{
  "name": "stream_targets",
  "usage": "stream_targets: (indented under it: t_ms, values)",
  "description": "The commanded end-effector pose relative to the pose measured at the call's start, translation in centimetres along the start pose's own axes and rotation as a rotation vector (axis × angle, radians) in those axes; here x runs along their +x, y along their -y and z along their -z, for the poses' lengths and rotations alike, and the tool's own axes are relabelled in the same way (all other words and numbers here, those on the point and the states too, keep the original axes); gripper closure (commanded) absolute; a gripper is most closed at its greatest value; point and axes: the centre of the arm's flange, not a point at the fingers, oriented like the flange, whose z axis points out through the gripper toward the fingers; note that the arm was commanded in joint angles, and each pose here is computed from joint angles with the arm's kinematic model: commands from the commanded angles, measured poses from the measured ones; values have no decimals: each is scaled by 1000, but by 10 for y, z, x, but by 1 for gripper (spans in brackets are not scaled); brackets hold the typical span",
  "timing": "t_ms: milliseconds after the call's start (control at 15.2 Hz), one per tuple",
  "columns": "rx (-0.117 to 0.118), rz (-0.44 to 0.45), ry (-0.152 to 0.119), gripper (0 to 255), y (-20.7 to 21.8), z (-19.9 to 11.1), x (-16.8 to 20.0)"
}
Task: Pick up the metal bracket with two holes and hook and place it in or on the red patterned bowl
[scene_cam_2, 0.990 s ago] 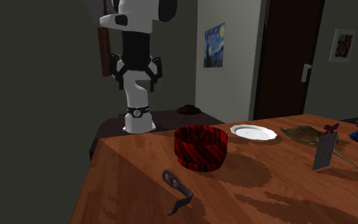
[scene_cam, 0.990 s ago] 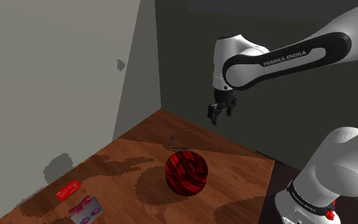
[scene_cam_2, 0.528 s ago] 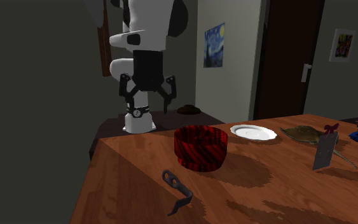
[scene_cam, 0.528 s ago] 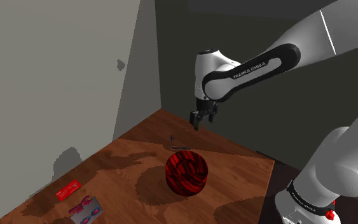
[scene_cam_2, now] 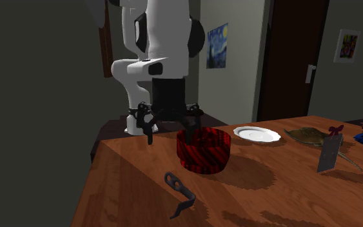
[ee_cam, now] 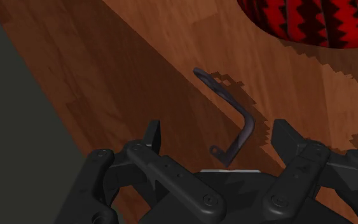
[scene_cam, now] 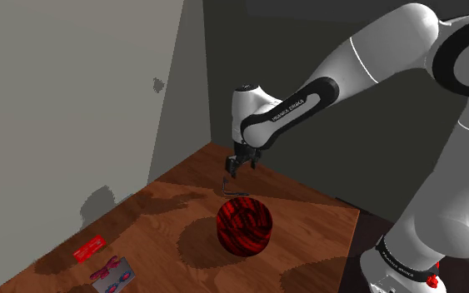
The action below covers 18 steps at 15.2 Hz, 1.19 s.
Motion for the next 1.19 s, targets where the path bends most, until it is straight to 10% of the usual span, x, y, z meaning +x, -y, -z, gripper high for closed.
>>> stream_targets:
  t_ms: [0,1122]
  values:
    - [9,-3,-10,0,15,-17,15]
    - [27,-10,-34,0,48,-92,54]
